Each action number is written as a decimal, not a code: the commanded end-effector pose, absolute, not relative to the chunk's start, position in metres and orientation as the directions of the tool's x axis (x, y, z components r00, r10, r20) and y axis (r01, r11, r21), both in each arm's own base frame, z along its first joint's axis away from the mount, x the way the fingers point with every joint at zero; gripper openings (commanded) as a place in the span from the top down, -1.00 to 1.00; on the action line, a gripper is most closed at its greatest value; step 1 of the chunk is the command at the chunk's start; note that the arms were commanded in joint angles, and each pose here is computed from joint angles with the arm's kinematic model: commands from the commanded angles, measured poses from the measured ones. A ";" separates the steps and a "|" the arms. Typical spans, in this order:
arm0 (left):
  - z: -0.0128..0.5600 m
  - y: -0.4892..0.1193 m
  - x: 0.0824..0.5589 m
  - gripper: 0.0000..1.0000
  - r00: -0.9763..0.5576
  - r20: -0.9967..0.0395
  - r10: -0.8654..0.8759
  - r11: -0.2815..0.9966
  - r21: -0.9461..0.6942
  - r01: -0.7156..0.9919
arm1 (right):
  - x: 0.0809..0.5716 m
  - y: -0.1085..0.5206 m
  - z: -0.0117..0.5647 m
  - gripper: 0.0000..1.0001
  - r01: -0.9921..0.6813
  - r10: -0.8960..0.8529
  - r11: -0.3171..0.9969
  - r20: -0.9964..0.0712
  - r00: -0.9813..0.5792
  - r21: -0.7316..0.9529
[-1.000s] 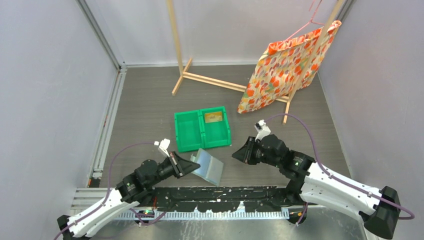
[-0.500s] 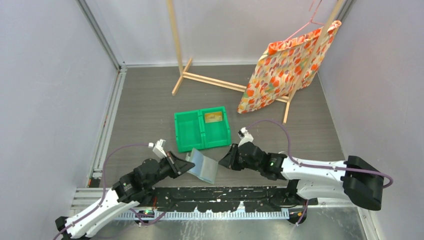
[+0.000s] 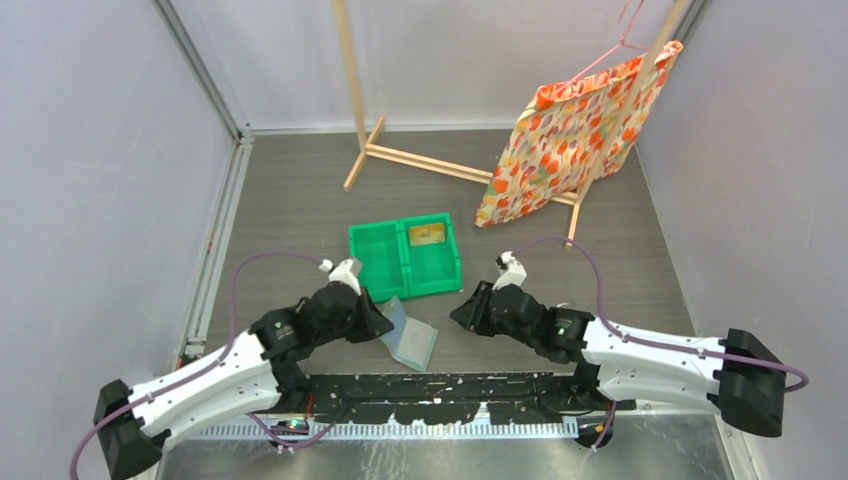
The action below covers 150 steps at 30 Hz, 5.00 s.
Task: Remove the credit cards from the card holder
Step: Remove the credit card from the card holder.
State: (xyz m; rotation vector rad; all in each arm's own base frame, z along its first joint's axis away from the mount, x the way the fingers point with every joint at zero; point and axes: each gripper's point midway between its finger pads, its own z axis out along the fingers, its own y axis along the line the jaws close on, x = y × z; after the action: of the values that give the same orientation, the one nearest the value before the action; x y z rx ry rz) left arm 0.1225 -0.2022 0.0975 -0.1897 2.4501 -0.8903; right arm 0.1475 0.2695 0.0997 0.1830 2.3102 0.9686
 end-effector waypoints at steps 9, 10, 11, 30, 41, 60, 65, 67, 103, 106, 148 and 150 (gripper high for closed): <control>0.106 -0.216 0.126 0.99 -0.875 -0.462 -0.142 0.820 -0.550 0.157 | 0.140 0.284 0.112 0.41 -0.182 0.291 0.717 -0.526 -0.799 0.673; 0.100 -0.215 0.124 0.99 -0.883 -0.451 -0.130 0.830 -0.537 0.152 | 0.136 0.291 0.111 0.40 -0.198 0.272 0.716 -0.529 -0.804 0.669; 0.095 -0.215 0.122 0.99 -0.889 -0.442 -0.117 0.838 -0.525 0.151 | 0.132 0.299 0.108 0.40 -0.213 0.250 0.718 -0.531 -0.810 0.663; 0.055 -0.210 0.116 0.99 -0.892 -0.375 -0.251 0.833 -0.553 -0.002 | 0.091 0.354 0.053 0.35 -0.253 0.073 0.755 -0.461 -0.884 0.604; 0.053 -0.219 0.134 0.99 -0.842 -0.393 -0.369 0.841 -0.527 -0.123 | 0.079 0.337 0.024 0.32 -0.213 0.054 0.825 -0.449 -0.892 0.523; 0.091 -0.185 0.134 -0.39 -0.799 -0.511 -0.315 0.879 -0.476 -0.042 | 0.122 0.245 0.025 0.38 -0.168 0.020 0.950 -0.593 -0.805 0.261; 0.093 -0.197 0.135 -0.41 -0.834 -0.526 -0.169 0.922 -0.384 0.055 | 0.134 0.234 0.047 0.36 -0.183 0.012 0.954 -0.640 -0.768 0.237; 0.091 -0.215 0.133 -0.37 -0.854 -0.511 -0.094 0.920 -0.372 0.121 | 0.135 0.236 0.060 0.33 -0.192 0.032 0.943 -0.652 -0.758 0.270; 0.050 -0.305 0.123 0.43 -0.903 -0.379 -0.202 0.741 -0.662 0.112 | 0.139 0.262 0.049 0.35 -0.163 0.138 0.865 -0.537 -0.832 0.474; 0.041 -0.300 0.121 0.43 -0.906 -0.374 -0.198 0.756 -0.646 0.102 | 0.135 0.263 0.046 0.37 -0.153 0.154 0.853 -0.521 -0.839 0.499; 0.068 -0.279 0.121 0.47 -0.889 -0.429 -0.160 0.797 -0.587 0.140 | 0.119 0.320 0.101 0.49 -0.218 0.232 0.585 -0.419 -0.878 0.781; 0.070 -0.272 0.121 0.45 -0.885 -0.436 -0.166 0.804 -0.580 0.135 | 0.117 0.325 0.096 0.49 -0.216 0.217 0.581 -0.405 -0.888 0.785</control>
State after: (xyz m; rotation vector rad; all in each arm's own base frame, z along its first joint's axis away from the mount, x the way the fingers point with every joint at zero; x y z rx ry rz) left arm 0.1159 -0.2841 0.0594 -0.0268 2.5396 -0.9204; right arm 0.1198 0.3064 0.0823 0.0206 2.3813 1.1462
